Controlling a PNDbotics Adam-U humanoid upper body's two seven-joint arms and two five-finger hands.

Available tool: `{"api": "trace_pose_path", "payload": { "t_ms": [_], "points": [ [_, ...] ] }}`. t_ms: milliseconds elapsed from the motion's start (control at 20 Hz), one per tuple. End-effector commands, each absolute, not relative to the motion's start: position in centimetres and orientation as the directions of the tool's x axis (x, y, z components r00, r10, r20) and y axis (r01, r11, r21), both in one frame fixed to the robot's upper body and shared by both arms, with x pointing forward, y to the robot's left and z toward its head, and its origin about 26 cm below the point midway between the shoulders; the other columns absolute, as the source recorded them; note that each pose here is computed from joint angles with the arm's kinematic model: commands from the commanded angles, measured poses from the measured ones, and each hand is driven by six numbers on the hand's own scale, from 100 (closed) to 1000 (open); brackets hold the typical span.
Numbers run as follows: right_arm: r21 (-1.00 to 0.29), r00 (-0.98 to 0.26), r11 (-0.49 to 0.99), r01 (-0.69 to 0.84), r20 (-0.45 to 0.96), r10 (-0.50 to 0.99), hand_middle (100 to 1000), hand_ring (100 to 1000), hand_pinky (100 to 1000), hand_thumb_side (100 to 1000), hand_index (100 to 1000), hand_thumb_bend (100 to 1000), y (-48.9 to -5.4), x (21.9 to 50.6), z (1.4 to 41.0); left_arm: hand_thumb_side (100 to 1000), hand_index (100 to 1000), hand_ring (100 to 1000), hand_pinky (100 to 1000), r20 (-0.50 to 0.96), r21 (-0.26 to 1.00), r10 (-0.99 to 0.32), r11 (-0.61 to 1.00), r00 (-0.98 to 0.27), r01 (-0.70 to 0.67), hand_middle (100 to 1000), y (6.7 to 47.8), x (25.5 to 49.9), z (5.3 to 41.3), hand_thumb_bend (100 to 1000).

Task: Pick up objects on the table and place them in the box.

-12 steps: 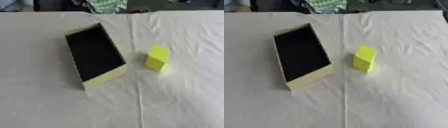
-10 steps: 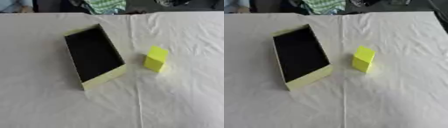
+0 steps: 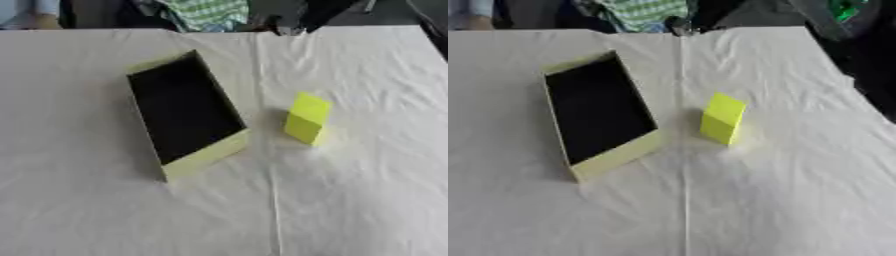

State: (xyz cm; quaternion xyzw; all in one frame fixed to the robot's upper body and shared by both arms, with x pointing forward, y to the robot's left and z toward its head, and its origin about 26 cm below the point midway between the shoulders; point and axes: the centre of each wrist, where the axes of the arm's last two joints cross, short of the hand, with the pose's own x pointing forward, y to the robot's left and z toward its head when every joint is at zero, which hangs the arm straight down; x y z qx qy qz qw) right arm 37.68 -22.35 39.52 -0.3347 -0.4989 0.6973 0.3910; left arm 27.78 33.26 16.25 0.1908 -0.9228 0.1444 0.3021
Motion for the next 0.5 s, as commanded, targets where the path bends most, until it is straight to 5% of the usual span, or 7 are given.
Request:
{"api": "trace_pose_path", "payload": {
  "t_ms": [50,300,500],
  "points": [
    [-0.957,-0.463,-0.204,-0.204,-0.090,0.882,936,974,884,627,1000,208,-22.5,37.8,40.2,804,712,541,648,0.586,-0.128,-0.283,0.893,-0.760,-0.432,536,33.5,27.5,17.2,100],
    [-0.953,-0.470,-0.211,-0.218,-0.087,0.878,953,996,900,664,1000,233,-22.8,37.9,39.9,804,712,542,648,0.584,-0.125,-0.284,0.894,-0.760,-0.430,536,33.5,27.6,17.3,100],
    [-0.948,-0.468,-0.206,-0.241,-0.073,0.881,945,993,899,786,1000,272,-23.5,37.8,39.4,804,713,543,649,0.584,-0.121,-0.285,0.895,-0.760,-0.429,537,33.4,27.6,17.3,100]
  ]
}}
